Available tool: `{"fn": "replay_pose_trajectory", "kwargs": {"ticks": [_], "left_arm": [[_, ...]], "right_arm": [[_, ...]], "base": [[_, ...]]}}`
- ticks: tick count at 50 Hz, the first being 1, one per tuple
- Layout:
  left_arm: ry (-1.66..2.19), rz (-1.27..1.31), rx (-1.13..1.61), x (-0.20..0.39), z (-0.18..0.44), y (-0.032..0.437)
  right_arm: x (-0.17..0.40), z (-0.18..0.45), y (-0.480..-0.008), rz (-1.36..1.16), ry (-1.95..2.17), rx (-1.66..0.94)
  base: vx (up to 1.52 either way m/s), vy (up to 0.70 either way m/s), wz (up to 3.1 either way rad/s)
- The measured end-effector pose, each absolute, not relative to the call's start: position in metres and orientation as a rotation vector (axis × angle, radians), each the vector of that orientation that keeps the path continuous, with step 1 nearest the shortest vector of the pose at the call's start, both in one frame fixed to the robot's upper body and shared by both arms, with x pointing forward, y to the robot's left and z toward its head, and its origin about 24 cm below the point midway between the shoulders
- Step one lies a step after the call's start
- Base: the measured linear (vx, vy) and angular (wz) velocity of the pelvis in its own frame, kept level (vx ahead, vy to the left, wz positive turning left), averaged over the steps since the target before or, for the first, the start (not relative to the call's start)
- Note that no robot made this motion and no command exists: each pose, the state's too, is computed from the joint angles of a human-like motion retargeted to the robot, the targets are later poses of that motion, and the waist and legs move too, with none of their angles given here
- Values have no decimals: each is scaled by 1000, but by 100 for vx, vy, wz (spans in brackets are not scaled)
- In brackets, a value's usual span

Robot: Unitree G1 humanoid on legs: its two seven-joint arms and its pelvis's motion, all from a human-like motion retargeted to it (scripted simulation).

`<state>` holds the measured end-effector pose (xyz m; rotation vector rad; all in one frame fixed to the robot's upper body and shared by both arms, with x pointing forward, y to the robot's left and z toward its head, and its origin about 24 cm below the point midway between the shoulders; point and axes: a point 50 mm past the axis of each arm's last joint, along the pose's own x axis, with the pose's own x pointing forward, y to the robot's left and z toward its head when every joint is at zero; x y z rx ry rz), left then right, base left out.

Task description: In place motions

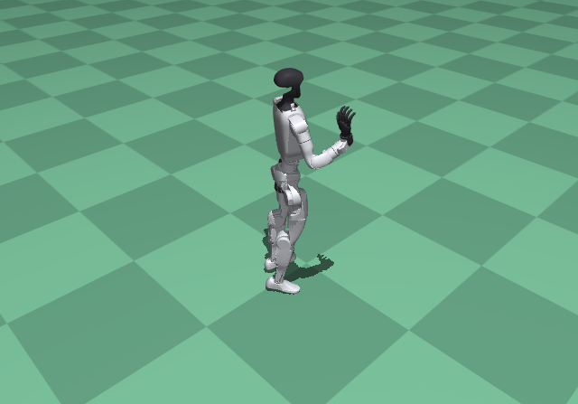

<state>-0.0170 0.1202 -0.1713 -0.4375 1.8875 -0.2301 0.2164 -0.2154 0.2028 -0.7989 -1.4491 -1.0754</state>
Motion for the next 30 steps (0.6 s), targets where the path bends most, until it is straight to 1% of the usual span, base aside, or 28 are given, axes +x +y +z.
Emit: {"fn": "replay_pose_trajectory", "kwargs": {"ticks": [2,5,7,8,9,10,11,12,13,14,15,17,20,21,23,25,27,30], "left_arm": [[1892,-233,-428,-18,-171,120],[1891,-239,-439,-17,-171,118],[1885,-247,-446,-15,-171,118],[1881,-251,-446,-14,-171,118],[1878,-252,-444,-13,-171,118],[1874,-251,-440,-13,-172,119],[1872,-251,-435,-13,-172,119],[1871,-250,-430,-13,-172,120],[1872,-250,-423,-14,-172,121],[1876,-250,-418,-14,-172,122],[1881,-251,-412,-15,-172,123],[1892,-255,-403,-15,-172,126],[1900,-260,-391,-15,-171,126],[1899,-261,-390,-14,-171,126],[1895,-266,-392,-14,-171,124],[1890,-274,-395,-13,-172,123],[1887,-282,-395,-13,-172,121],[1887,-287,-392,-13,-172,119]], "right_arm": [[226,170,-218,-992,-1270,-872],[238,122,-222,-935,-998,-1010],[254,94,-225,-731,-593,-1140],[263,78,-228,-551,-322,-1169],[270,62,-227,-294,-65,-1159],[272,46,-225,2,176,-1111],[268,30,-220,275,405,-1010],[260,19,-216,492,585,-902],[255,12,-215,587,707,-838],[255,13,-212,613,707,-811],[258,18,-209,605,648,-807],[270,41,-208,436,426,-929],[282,82,-207,108,86,-1118],[285,98,-205,-16,-49,-1126],[285,133,-197,-253,-360,-1075],[276,172,-185,-469,-743,-947],[260,205,-171,-626,-1145,-815],[243,239,-164,-841,-1558,-642]], "base": [[0,0,0],[0,0,0],[0,0,0],[0,0,0],[0,0,0],[0,0,0],[0,0,0],[0,0,0],[0,0,0],[0,0,0],[0,0,0],[0,0,0],[0,0,0],[0,0,0],[0,0,0],[-3,3,21],[-2,3,24],[-1,1,7]]}}
